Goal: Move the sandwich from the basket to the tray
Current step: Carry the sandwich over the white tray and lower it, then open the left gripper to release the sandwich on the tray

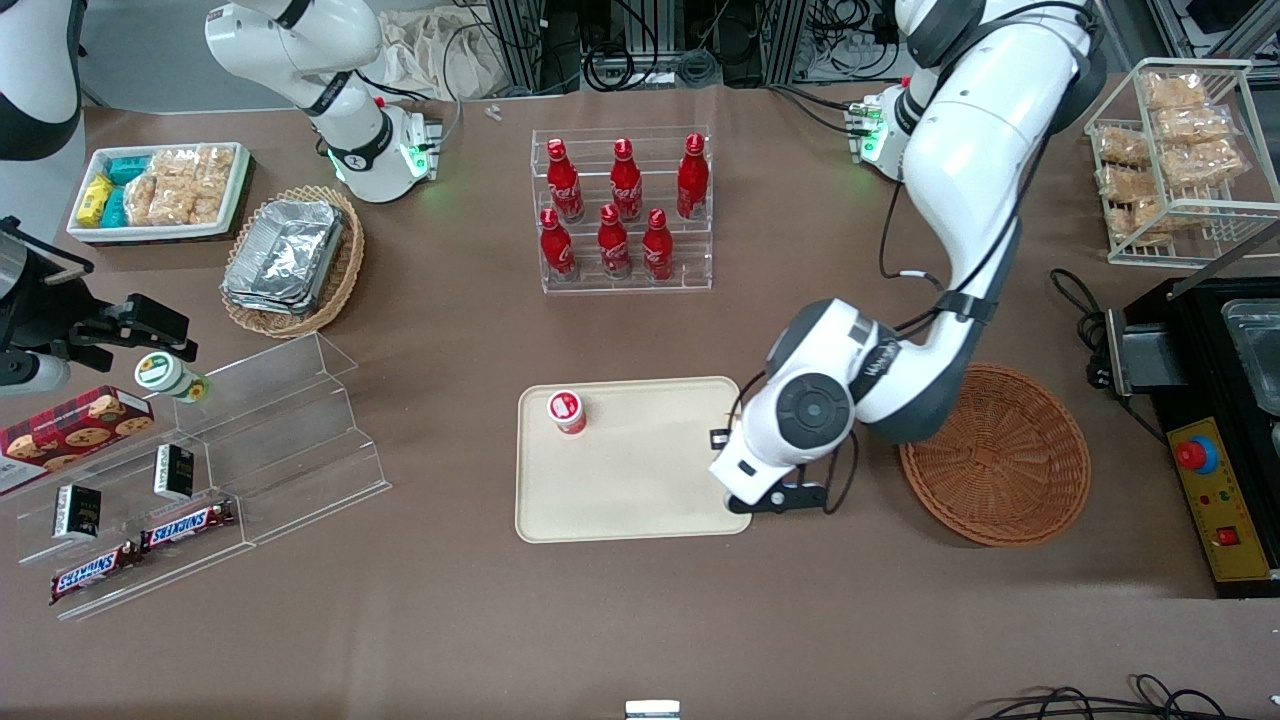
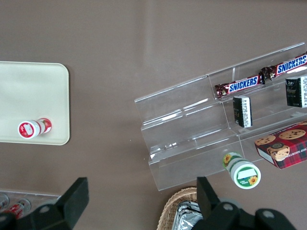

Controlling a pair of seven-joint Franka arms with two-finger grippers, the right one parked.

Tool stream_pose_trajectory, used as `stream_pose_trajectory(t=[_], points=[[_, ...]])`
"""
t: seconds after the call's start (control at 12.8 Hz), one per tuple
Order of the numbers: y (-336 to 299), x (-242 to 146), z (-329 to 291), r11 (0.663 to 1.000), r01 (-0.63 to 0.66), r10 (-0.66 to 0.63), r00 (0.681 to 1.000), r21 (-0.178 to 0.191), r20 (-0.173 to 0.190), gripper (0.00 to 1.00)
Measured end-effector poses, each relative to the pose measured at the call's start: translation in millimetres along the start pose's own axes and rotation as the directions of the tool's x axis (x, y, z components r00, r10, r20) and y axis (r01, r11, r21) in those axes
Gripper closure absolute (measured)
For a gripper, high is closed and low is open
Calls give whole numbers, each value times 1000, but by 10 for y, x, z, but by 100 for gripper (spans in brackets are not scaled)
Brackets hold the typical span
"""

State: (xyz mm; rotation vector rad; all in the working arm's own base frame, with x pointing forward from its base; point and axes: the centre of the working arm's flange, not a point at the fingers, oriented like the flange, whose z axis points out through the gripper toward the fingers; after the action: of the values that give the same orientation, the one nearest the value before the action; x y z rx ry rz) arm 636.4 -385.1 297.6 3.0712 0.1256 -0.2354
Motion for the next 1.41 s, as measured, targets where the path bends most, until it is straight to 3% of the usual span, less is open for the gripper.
stream_pose_trajectory(t=[0.23,0.39,0.63,0.78,1.02,1.25,1.41], points=[[282,-125,455,1000,-12,13,1000,-13,6,79],[368,-185,712,1000,-24,24,999,-3,25,79],[382,-204,877,999,-40,39,999,18,24,81],[368,-216,921,998,-47,46,999,33,23,63],[339,-201,939,995,-59,60,998,74,-7,29],[318,-162,775,996,-47,49,998,74,-28,0],[303,-127,436,998,-27,31,997,63,-67,0]])
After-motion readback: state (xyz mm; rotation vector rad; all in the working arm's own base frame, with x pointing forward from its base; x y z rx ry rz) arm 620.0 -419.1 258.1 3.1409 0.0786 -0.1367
